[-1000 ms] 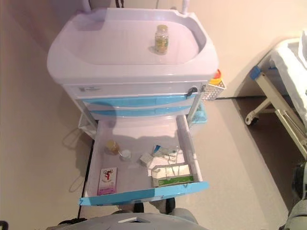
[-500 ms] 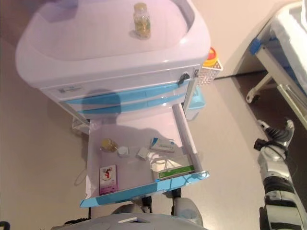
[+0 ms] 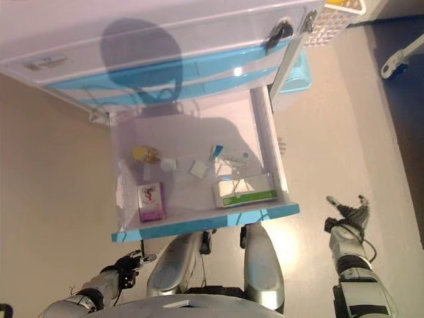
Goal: Open the drawer and pick up the medicine
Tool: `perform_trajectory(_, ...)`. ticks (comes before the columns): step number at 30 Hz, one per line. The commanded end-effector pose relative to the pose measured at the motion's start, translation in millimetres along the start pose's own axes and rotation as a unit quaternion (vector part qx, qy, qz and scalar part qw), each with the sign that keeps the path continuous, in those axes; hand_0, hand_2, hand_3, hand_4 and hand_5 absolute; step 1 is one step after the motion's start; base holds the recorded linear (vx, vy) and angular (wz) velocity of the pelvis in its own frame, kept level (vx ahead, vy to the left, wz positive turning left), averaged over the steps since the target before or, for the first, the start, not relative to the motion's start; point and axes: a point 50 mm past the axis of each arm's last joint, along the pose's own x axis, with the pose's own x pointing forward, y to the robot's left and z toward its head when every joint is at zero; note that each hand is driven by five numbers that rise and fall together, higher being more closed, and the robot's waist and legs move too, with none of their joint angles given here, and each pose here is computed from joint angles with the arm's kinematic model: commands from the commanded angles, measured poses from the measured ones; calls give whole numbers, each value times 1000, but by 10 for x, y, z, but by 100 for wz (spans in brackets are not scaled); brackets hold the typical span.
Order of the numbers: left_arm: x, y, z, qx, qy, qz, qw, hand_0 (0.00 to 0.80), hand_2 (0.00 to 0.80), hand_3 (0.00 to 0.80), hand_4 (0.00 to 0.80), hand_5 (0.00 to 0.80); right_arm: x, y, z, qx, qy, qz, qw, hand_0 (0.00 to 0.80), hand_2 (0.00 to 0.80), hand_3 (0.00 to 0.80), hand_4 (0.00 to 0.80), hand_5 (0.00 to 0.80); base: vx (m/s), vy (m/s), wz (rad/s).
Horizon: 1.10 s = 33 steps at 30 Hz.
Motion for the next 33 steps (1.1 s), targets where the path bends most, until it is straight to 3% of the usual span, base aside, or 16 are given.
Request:
perform_trajectory(1,-52,41,-249,35,19,6,999,0,0,0,0,0,-113,-81,-265,-67,-17,17,997,0,0,0,0,0,0,-76,11)
perform_trajectory(10,-26,-78,-160,147,9,-24,989,0,0,0,0,0,-244,139,-391,-154,-31,99,983,0,0,0,0,0,-2,-26,16)
perform_trajectory(16,0,-279,50,286,-26,-83,954,0,0,0,0,0,-297,305,-309,-185,-62,139,971,0,0,0,0,0,19,22,-12)
perform_trajectory(22,-2,-524,511,411,-90,-131,898,0,0,0,0,0,-320,384,-276,-214,-76,170,959,0,0,0,0,0,13,85,-28)
perform_trajectory(27,-31,-544,868,433,-96,-146,884,0,0,0,0,0,-292,341,-254,-228,-80,173,955,0,0,0,0,0,13,98,-32)
perform_trajectory(33,-135,-303,1394,467,-106,-107,871,0,0,0,0,0,-224,203,-242,-248,-74,166,952,0,0,0,0,0,19,91,-27)
